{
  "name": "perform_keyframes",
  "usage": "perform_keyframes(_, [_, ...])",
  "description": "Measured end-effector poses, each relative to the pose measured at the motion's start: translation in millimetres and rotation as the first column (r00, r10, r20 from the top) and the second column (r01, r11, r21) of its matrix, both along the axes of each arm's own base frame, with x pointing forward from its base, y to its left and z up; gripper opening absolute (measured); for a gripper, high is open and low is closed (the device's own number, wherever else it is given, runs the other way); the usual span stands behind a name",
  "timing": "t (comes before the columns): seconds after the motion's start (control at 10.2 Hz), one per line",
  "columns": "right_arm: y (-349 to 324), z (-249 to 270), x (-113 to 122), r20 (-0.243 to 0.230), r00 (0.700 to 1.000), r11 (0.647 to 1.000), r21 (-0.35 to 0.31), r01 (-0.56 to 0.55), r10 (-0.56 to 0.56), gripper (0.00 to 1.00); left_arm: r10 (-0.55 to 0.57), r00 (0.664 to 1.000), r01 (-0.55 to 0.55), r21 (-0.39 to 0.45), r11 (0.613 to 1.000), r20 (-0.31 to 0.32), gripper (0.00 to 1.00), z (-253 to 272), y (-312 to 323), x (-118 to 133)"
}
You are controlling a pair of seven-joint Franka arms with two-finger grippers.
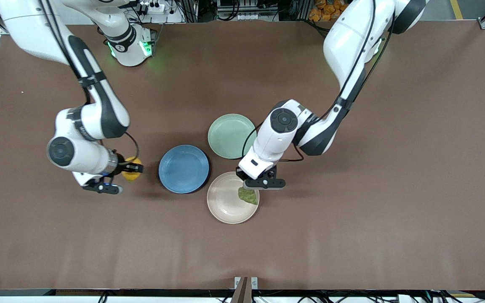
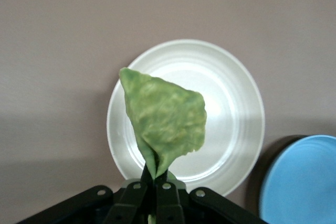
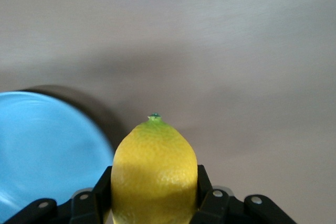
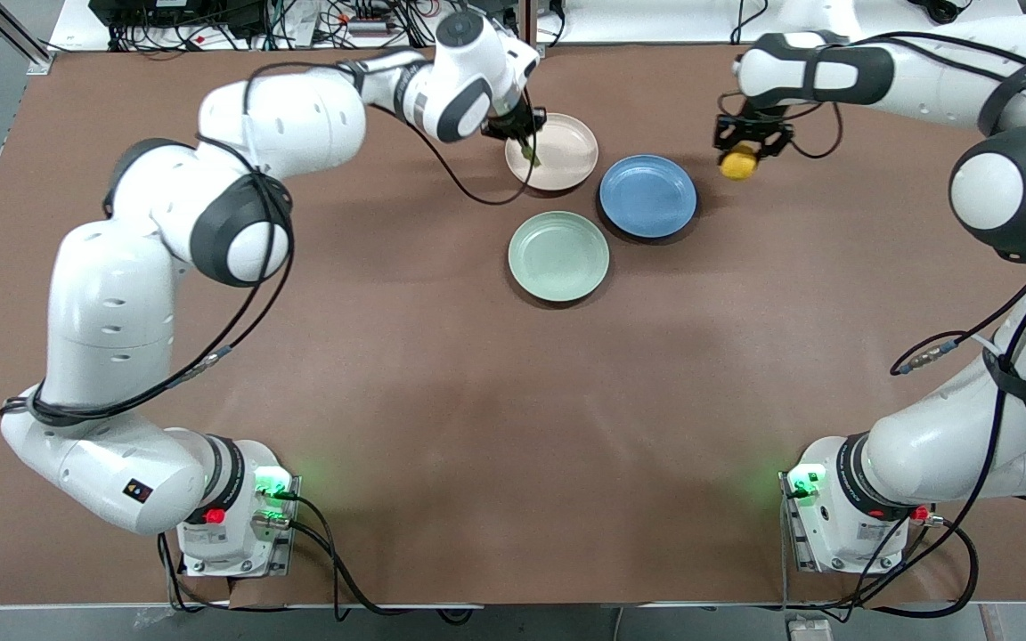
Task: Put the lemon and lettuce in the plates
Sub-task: 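Carry the lettuce onto the cream plate while the right gripper carries the lemon, then open the left gripper on the lettuce while the right gripper releases the lemon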
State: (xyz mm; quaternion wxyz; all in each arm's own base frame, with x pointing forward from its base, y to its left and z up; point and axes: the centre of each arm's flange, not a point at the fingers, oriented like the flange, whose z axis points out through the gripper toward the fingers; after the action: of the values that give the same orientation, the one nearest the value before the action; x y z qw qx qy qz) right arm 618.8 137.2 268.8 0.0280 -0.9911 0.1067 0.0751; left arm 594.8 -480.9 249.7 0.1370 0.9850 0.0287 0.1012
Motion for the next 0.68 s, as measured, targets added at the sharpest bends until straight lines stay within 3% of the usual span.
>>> perform_keyframes(0.2, [64,-3,3,-0.007,0.996,0.996,0.023,0.086,-0.086,0.64,0.033,0.999,-0.033,-0.004,0.999,-0.022,0.04,-28,1,-1])
perform_keyframes(0.39, [117,-21,-3,-0.040,0.992,0.991,0.036,0.125,-0.124,0.64,0.038,0.999,-0.039,-0.013,0.999,-0.014,0.28,-15,-2,2])
perform_keyframes(0.68, [128,-47,-5,-0.073,0.989,0.991,0.031,0.131,-0.128,0.65,0.044,0.998,-0.042,0.043,0.998,-0.053,0.70,38,4,5])
